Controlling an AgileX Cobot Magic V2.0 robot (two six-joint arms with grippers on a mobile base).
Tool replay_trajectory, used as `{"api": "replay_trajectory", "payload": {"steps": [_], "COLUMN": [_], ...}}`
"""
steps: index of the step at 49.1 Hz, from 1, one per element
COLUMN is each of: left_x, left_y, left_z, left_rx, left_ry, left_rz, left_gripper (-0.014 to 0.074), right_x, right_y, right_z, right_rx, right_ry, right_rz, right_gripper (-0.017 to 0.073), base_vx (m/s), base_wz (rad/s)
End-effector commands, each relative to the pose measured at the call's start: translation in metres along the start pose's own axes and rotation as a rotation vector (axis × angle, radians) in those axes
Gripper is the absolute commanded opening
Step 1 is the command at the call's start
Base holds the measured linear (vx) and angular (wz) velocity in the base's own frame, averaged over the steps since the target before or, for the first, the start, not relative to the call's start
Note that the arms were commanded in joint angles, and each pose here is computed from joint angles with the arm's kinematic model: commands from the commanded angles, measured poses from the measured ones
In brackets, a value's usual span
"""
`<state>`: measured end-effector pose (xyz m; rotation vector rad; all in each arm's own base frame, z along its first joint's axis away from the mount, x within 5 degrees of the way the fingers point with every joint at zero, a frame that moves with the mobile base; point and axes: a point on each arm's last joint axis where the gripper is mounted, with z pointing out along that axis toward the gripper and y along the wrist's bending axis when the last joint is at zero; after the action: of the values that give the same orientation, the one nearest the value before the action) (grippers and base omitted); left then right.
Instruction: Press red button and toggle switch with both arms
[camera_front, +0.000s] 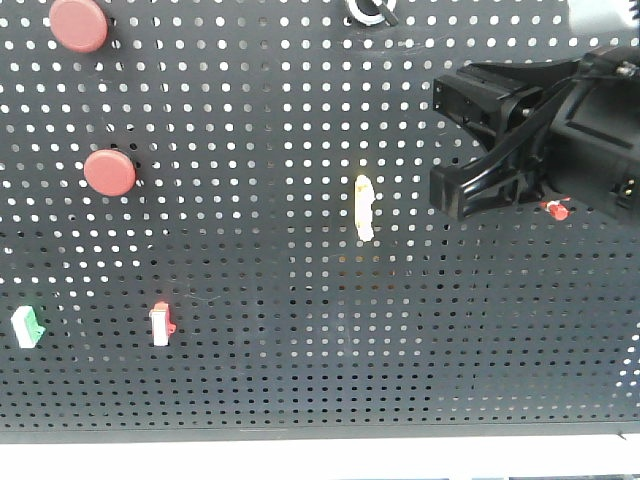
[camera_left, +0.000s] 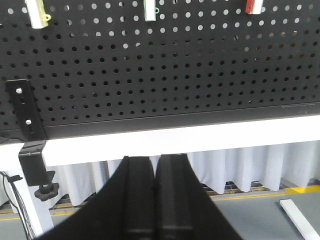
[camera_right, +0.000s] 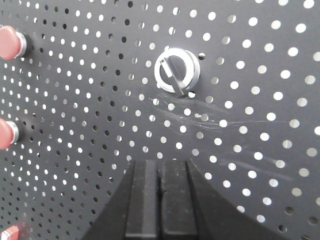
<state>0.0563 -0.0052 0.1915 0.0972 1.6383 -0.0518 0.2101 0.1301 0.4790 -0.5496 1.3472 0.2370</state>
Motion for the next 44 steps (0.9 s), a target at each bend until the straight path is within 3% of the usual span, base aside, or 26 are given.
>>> {"api": "replay_trajectory", "payload": {"steps": [1, 7, 12, 16, 18, 24, 29, 38, 44], "left_x": [0.001, 0.001, 0.001, 0.001, 0.001, 0.001, 0.001, 0.001, 0.001], "left_y": [0.0, 0.0, 0.0, 0.0, 0.0, 0.0, 0.0, 0.0, 0.0], "left_z": [0.001, 0.001, 0.001, 0.001, 0.001, 0.001, 0.001, 0.001, 0.001], "left_rx": [-0.004, -0.004, -0.004, -0.004, -0.004, -0.004, -0.004, -0.004, -0.004], "left_ry": [-0.061, -0.061, -0.061, -0.061, -0.061, -0.061, -0.061, -0.061, -0.062], "left_rz": [-0.018, -0.018, -0.018, -0.018, -0.018, -0.018, -0.018, -0.018, -0.018], "left_gripper": [0.0001, 0.0001, 0.0001, 0.0001, 0.0001, 0.0001, 0.0001, 0.0001, 0.0001], "right_x": [-0.02, -0.007, 0.024, 0.057, 0.073, 0.14, 0.183, 0.235, 0.255], "right_y": [-0.005, -0.009, -0.02, -0.028, -0.029, -0.017, -0.001, 0.022, 0.027], "right_z": [-0.013, -0.038, -0.07, -0.106, -0.122, -0.174, -0.203, -0.229, -0.231], "right_rx": [0.018, 0.041, 0.119, 0.232, 0.285, 0.445, 0.512, 0.538, 0.533], "right_ry": [-0.09, -0.024, 0.032, 0.045, 0.054, 0.118, 0.142, 0.115, 0.143], "right_rz": [-0.067, -0.108, -0.007, 0.118, 0.14, 0.13, 0.131, 0.128, 0.135], "right_gripper": [-0.0003, -0.0003, -0.0003, -0.0003, -0.0003, -0.0003, -0.0003, -0.0003, -0.0003], "base_vx": [0.0, 0.0, 0.0, 0.0, 0.0, 0.0, 0.0, 0.0, 0.0], "base_wz": [0.0, 0.0, 0.0, 0.0, 0.0, 0.0, 0.0, 0.0, 0.0]}}
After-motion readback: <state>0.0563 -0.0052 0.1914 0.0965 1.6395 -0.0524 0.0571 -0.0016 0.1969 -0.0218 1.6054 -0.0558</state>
